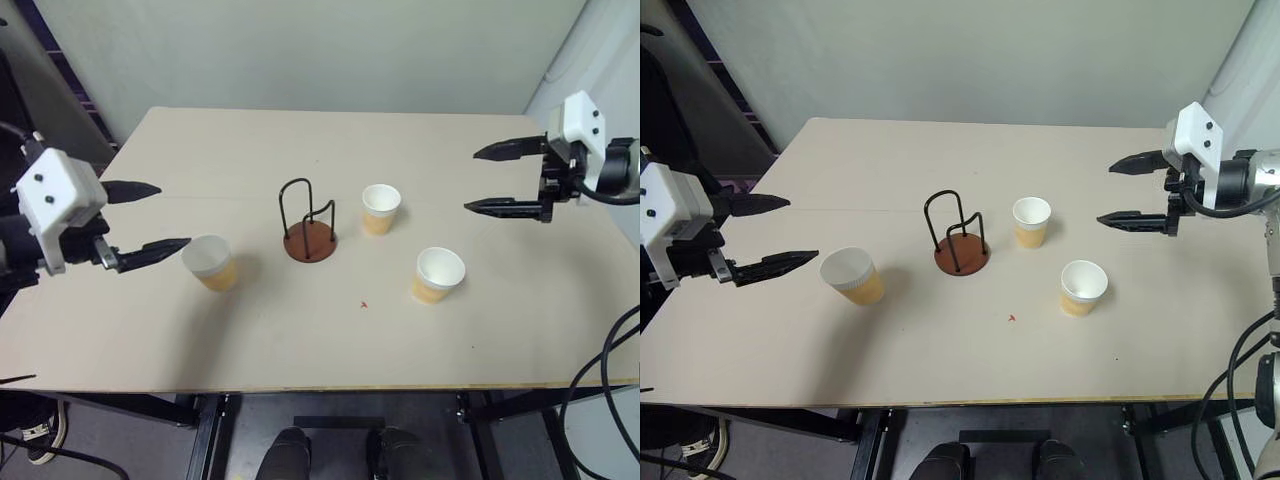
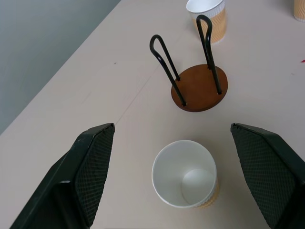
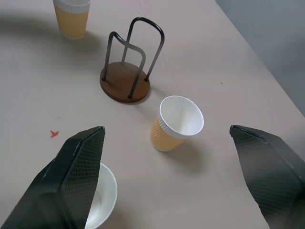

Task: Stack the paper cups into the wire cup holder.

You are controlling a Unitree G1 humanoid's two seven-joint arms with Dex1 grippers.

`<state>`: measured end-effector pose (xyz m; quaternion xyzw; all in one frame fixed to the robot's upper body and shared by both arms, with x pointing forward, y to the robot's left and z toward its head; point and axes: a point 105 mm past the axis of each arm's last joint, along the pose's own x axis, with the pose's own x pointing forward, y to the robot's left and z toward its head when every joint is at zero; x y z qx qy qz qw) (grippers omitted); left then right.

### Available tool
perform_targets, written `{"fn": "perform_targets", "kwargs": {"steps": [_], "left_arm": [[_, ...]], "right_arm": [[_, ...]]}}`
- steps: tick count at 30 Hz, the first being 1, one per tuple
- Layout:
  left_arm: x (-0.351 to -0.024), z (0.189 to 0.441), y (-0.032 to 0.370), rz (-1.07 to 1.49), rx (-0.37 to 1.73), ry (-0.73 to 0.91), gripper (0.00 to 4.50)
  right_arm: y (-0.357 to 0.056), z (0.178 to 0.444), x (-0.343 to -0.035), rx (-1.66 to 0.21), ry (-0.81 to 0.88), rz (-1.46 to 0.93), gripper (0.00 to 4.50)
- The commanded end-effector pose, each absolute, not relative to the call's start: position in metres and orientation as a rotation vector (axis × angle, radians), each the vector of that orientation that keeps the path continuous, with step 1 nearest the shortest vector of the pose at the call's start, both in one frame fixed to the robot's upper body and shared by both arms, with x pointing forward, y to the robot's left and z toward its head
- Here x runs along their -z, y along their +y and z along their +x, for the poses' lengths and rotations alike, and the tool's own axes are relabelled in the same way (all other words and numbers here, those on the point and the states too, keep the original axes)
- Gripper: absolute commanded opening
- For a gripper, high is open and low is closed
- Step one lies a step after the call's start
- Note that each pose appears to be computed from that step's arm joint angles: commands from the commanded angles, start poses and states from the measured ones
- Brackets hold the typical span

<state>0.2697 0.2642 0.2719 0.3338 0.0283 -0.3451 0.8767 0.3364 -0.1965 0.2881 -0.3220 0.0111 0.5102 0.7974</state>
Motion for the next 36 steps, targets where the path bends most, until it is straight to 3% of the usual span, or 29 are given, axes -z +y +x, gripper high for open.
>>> {"fn": "perform_targets", "kwargs": {"steps": [1,7,10,14,22,36], "left_arm": [[-0.283,0.269,0.262,0.711,0.721,0.023,4.17],[-0.291,0.273,0.251,0.689,0.750,-0.034,4.17],[-0.304,0.281,0.233,0.638,0.811,-0.120,4.17],[-0.298,0.296,0.209,0.639,0.900,-0.146,4.17],[-0.256,0.362,0.158,0.657,0.922,-0.073,4.17],[-0.190,0.394,0.112,0.646,0.986,0.044,4.17]], "right_arm": [[-0.199,0.330,-0.303,-1.064,-0.025,-0.720,4.37],[-0.199,0.329,-0.305,-1.054,-0.030,-0.719,4.37],[-0.200,0.328,-0.309,-1.044,-0.039,-0.722,4.37],[-0.203,0.319,-0.314,-1.027,-0.048,-0.726,4.37],[-0.211,0.296,-0.312,-0.959,-0.028,-0.715,4.37],[-0.197,0.275,-0.300,-0.967,-0.003,-0.663,4.37]]}}
